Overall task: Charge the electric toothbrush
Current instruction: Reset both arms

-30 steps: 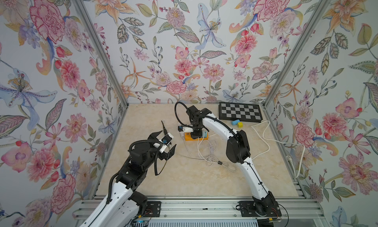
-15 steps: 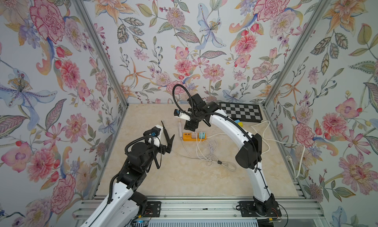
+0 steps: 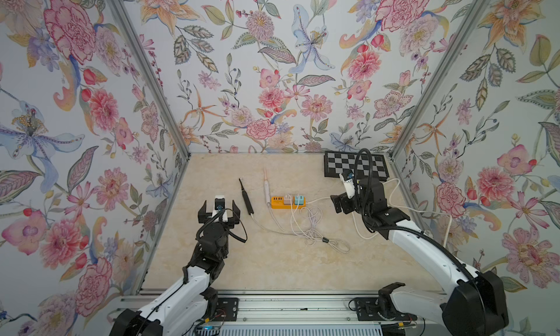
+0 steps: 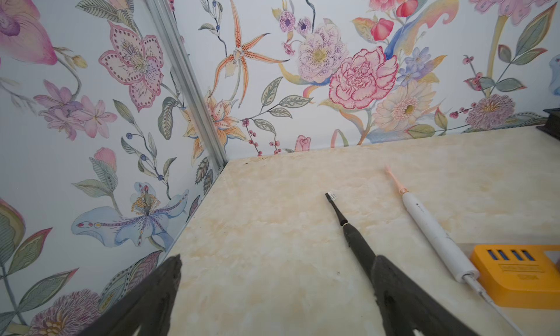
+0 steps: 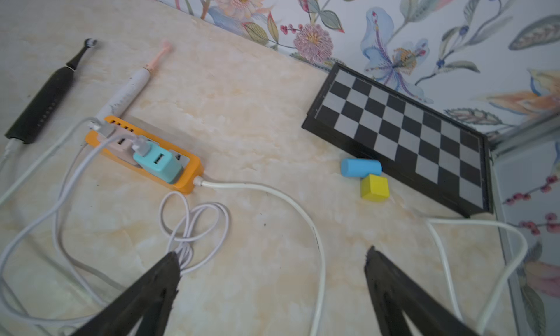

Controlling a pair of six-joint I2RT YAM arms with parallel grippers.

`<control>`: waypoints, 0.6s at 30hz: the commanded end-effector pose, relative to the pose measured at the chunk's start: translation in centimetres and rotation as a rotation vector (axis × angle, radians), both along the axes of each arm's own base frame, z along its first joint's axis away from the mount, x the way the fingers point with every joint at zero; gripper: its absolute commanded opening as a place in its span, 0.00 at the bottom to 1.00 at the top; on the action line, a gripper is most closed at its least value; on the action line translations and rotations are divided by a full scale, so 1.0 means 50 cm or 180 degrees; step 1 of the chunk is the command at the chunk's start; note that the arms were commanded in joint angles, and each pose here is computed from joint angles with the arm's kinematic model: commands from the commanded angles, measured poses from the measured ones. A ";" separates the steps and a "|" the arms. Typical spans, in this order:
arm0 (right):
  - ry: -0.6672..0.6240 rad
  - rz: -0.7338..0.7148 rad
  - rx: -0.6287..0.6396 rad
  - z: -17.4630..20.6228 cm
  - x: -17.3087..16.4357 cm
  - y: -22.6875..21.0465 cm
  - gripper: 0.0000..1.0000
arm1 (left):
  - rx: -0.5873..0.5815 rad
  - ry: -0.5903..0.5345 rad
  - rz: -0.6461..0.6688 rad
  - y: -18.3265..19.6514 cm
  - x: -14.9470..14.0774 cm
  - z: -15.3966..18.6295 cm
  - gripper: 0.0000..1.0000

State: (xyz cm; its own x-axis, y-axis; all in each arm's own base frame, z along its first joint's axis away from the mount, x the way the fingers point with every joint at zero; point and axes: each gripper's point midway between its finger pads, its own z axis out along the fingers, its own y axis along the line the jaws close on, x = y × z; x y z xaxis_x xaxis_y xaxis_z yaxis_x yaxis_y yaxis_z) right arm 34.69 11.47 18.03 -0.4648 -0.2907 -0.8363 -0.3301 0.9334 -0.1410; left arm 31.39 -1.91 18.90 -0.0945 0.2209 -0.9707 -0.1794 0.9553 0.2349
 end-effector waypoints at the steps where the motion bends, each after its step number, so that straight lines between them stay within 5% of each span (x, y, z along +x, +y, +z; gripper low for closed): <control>1: -0.0855 -0.0871 0.0321 0.035 0.024 -0.112 1.00 | 0.0207 -0.0238 0.0220 0.045 0.002 0.003 0.99; 6: -0.0727 -0.1400 0.0080 -0.098 0.040 -0.229 1.00 | 0.0028 -0.0480 0.0192 0.084 0.017 -0.028 0.99; 9: -0.0782 -0.1413 -0.0141 -0.127 0.084 -0.243 1.00 | -0.0042 -0.0293 0.0232 0.100 0.053 -0.064 0.99; 11: -0.0618 -0.1377 0.0120 -0.139 0.115 -0.241 0.98 | -0.0089 -0.0301 0.0144 0.105 0.070 -0.082 0.99; 15: -0.0953 -0.0982 0.0497 -0.154 0.080 -0.226 1.00 | -0.0074 -0.0138 -0.0062 0.086 0.089 -0.090 0.99; 18: -0.0957 -0.1214 0.0441 -0.151 0.078 -0.245 1.00 | -0.0101 -0.0013 0.0009 0.093 0.115 -0.094 0.99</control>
State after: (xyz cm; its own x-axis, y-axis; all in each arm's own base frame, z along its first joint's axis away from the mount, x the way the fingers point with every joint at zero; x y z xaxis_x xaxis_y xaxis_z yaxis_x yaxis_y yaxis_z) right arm 37.62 -1.39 7.55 -0.3863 -0.0543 -0.9208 0.0847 0.9920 -0.0940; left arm 35.75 3.14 12.70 -0.1320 0.2114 -0.9684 -0.2015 0.9509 0.2351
